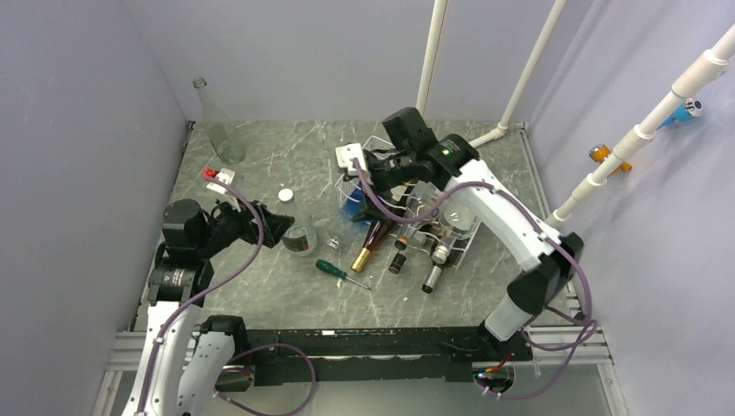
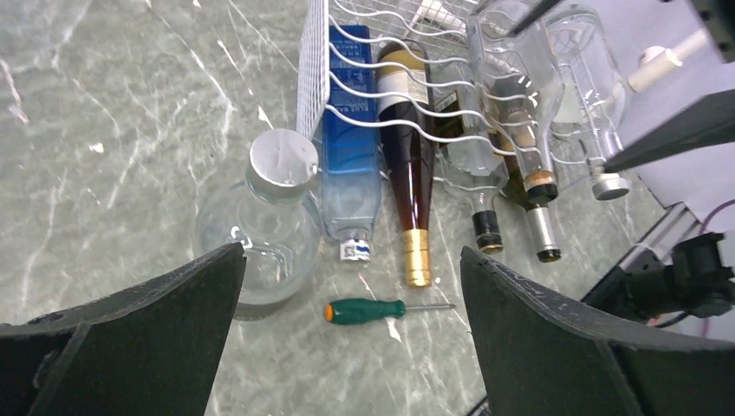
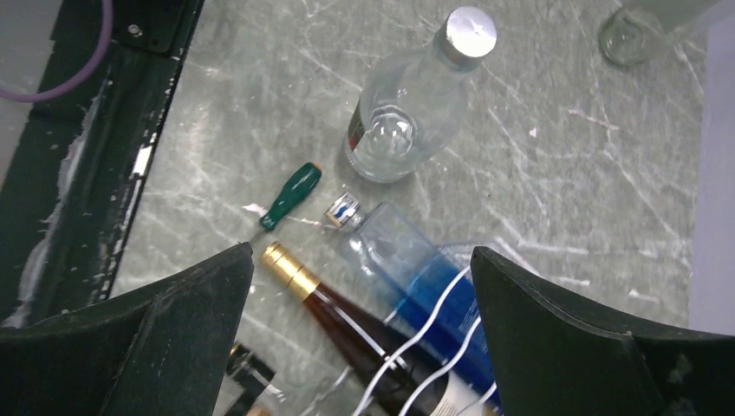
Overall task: Take the wine bottle off the wine rack
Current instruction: Place the wine bottle at the center of the board.
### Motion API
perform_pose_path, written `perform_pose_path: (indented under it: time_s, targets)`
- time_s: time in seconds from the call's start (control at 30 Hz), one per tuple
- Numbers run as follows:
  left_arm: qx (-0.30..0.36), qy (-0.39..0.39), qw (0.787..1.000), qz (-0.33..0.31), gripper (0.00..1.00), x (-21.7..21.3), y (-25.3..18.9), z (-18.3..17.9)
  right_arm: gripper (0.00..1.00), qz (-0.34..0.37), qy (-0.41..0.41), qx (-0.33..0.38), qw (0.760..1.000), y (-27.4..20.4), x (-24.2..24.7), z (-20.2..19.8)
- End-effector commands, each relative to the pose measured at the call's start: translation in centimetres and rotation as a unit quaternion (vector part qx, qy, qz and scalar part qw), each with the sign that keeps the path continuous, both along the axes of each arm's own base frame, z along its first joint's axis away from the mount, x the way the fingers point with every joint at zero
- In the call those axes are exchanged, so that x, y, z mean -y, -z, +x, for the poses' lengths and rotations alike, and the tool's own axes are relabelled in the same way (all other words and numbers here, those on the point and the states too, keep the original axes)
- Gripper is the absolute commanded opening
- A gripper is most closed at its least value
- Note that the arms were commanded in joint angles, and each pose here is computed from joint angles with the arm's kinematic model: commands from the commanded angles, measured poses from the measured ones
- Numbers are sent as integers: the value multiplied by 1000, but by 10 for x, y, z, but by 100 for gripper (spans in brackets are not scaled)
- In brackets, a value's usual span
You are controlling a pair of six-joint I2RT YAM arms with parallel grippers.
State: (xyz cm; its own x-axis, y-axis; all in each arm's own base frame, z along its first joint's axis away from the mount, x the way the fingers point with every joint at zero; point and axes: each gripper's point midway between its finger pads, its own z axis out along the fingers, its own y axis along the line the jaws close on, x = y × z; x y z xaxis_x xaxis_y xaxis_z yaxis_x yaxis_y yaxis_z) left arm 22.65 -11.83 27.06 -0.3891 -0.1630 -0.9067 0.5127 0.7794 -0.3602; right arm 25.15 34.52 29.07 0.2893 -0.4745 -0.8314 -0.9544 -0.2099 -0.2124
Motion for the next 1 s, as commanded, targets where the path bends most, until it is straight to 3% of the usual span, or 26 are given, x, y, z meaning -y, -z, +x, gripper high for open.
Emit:
perform_pose_path:
  time_s: [0.0,0.17,0.57,0.97]
  targets:
    - [102,0,995,22,100,-3,-20,13,100,-8,47,-25,999,-8,38,-18]
    - [165,-20,985,43,100,-11,-20,19,100,43,97,-56,993,-14,85,-16]
    - [200,-14,978,53,99,-10,4,37,100,116,159,-93,976,-5,151,-17]
    - [177,-30,984,14,100,-8,15,59,100,187,157,-110,964,-3,173,-21]
